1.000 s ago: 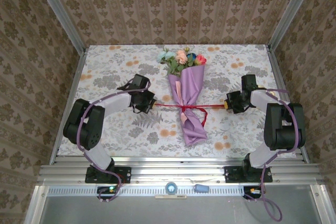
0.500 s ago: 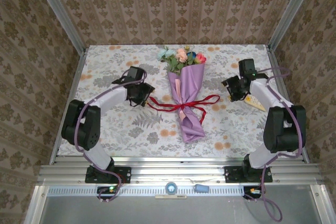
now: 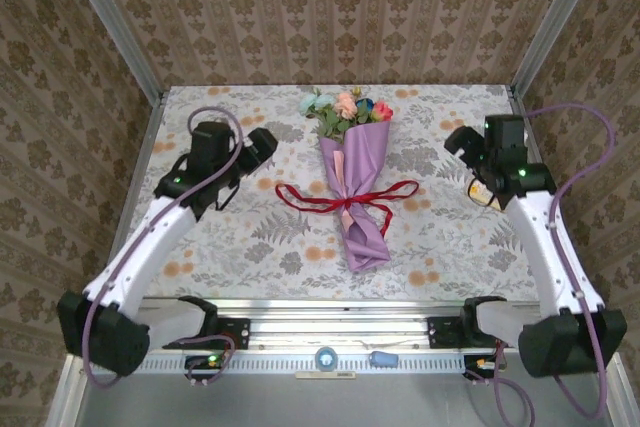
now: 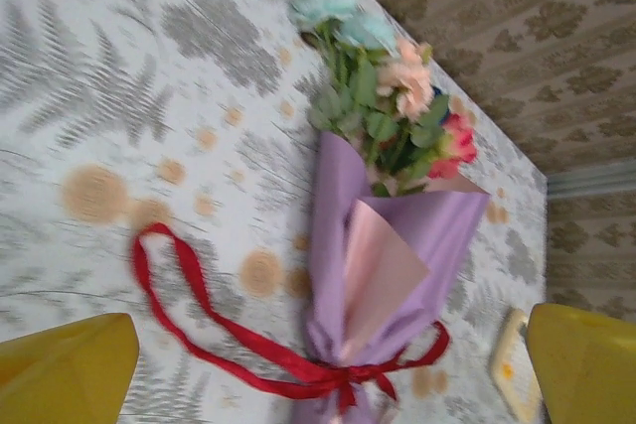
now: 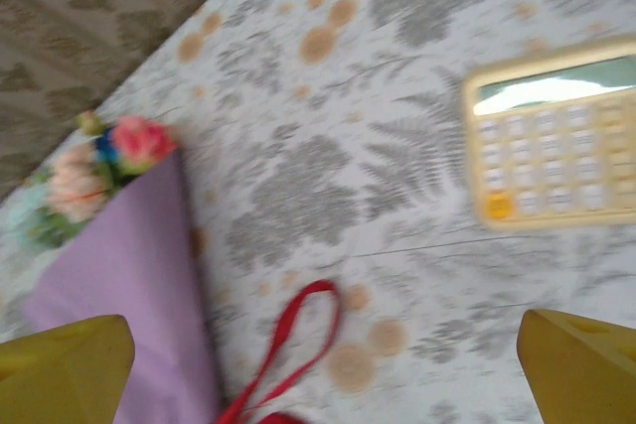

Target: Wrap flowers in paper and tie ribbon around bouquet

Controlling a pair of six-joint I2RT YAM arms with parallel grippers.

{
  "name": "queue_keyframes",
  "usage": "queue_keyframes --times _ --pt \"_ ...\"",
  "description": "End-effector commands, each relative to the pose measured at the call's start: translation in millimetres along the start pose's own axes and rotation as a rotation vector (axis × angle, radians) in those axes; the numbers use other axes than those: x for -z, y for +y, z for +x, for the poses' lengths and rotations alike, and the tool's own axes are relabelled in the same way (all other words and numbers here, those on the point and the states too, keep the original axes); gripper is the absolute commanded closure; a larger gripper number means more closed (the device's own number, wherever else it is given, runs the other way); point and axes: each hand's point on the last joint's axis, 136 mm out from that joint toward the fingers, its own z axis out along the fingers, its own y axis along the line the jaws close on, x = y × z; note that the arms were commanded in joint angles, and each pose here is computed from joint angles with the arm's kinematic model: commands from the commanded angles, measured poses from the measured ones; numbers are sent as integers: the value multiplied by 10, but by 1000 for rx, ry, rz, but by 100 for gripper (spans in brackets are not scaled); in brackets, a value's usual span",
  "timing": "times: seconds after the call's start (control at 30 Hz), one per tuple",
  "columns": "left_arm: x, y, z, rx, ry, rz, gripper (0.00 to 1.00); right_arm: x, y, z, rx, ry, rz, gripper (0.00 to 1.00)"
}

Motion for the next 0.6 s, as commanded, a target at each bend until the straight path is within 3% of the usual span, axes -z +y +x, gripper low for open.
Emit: queue_keyframes --times 0.0,0.07,0.17,0.23,0.3,0.43,0.57 --pt "259 816 26 -125 -68 -357 0 -77 -638 149 135 -59 293 0" --pt "519 1259 -53 -182 -170 -580 0 -217 -687 236 230 -106 258 0" --pt "670 1588 -119 -372 -253 -713 0 -408 -644 304 363 -277 187 0" --pt "616 1588 -152 -558 -278 -689 0 -481 -617 410 477 -308 173 0" --pt "593 1638 -173 -636 -317 -684 0 -584 -588 516 541 -299 156 0" --pt "416 1884 -141 -629 -343 -641 0 -857 -503 708 612 -250 121 0" --pt "152 1989 -228 -672 -391 -588 0 -1035 -297 711 661 -279 55 0"
